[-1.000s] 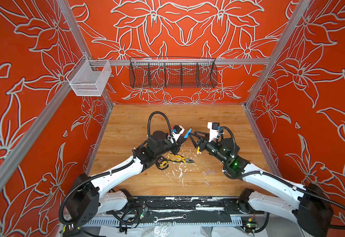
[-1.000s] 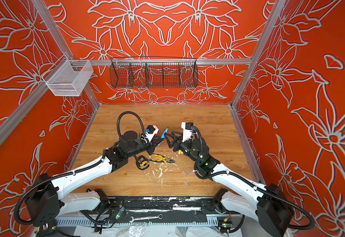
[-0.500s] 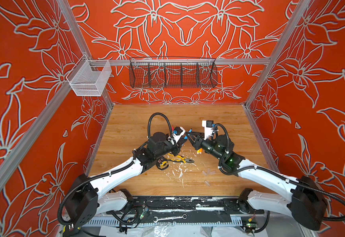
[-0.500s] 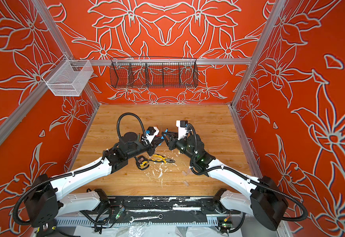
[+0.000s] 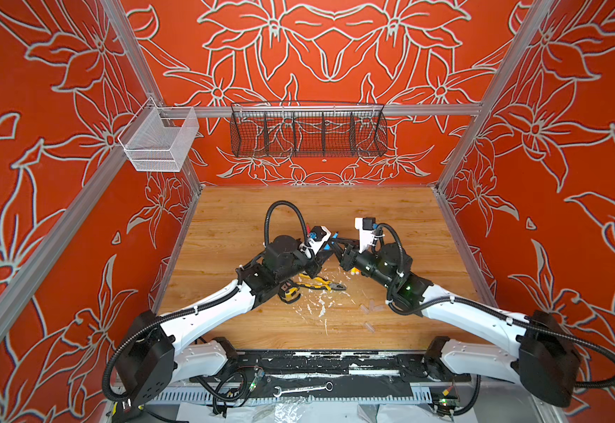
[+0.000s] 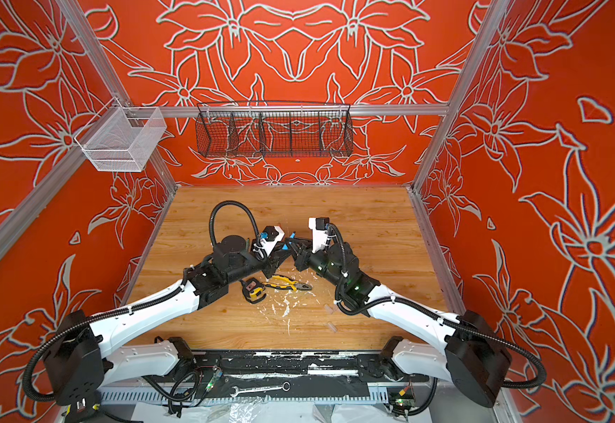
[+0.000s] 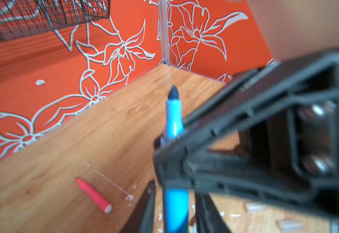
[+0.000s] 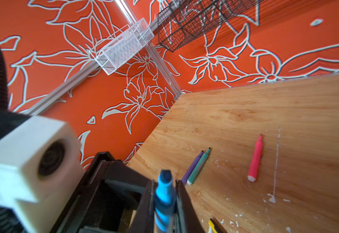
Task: Insert the pens into the pen caps
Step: 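Hold the blue marker upright while the right gripper moves over the caps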
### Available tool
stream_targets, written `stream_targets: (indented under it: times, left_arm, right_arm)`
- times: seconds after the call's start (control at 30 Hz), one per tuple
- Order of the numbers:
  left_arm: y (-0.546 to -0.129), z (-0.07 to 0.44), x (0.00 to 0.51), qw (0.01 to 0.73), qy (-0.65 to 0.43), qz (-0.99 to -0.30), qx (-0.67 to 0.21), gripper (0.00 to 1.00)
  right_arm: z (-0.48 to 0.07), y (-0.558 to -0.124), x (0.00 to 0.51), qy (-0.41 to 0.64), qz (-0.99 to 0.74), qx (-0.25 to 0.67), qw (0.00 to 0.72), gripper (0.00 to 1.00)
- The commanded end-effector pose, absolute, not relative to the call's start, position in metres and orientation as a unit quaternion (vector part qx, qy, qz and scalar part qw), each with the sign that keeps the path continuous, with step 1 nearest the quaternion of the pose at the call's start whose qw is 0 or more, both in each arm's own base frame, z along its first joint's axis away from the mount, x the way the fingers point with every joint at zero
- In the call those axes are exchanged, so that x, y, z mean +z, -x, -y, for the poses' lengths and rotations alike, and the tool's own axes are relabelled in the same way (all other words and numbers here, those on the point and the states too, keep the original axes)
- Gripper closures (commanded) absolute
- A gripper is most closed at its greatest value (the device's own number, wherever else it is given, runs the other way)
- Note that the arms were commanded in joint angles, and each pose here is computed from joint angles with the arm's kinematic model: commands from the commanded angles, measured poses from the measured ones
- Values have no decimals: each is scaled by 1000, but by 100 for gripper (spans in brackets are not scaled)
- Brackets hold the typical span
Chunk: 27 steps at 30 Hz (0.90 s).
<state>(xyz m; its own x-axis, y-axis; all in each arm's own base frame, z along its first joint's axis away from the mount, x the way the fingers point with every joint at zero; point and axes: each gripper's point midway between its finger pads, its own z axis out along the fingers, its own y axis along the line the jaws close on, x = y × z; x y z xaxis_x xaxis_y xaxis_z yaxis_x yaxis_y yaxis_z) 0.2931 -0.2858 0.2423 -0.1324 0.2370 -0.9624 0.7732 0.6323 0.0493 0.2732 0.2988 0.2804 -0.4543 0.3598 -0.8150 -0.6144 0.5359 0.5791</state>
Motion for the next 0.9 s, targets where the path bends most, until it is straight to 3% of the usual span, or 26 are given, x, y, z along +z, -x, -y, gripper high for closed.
stream_targets:
  times: [0.0, 0.37, 0.4, 0.5, 0.57, 0.67, 0.87]
  left_arm:
    - [-299, 291, 251, 564, -356, -705, -241, 68]
    - [-294, 291, 259, 566, -349, -702, -255, 100]
    - [-294, 290, 260, 566, -348, -702, -256, 100]
    - [-294, 286, 261, 572, -340, -703, -252, 100]
    - [-297, 282, 260, 579, -328, -705, -244, 100]
    - [-307, 277, 263, 578, -302, -719, -241, 100]
    - [-322, 257, 265, 566, -238, -745, -259, 100]
  right_arm:
    - [-307, -265, 300, 97, -682, 501, 523, 100]
    - [-299, -266, 288, 80, -696, 472, 536, 100]
    - [-297, -266, 286, 76, -697, 470, 536, 98]
    - [-289, -267, 287, 67, -702, 458, 542, 69]
    - [-279, -267, 287, 59, -709, 438, 549, 55]
    - [-252, -269, 281, 25, -735, 386, 556, 49]
    - [-203, -265, 266, -30, -806, 272, 525, 48]
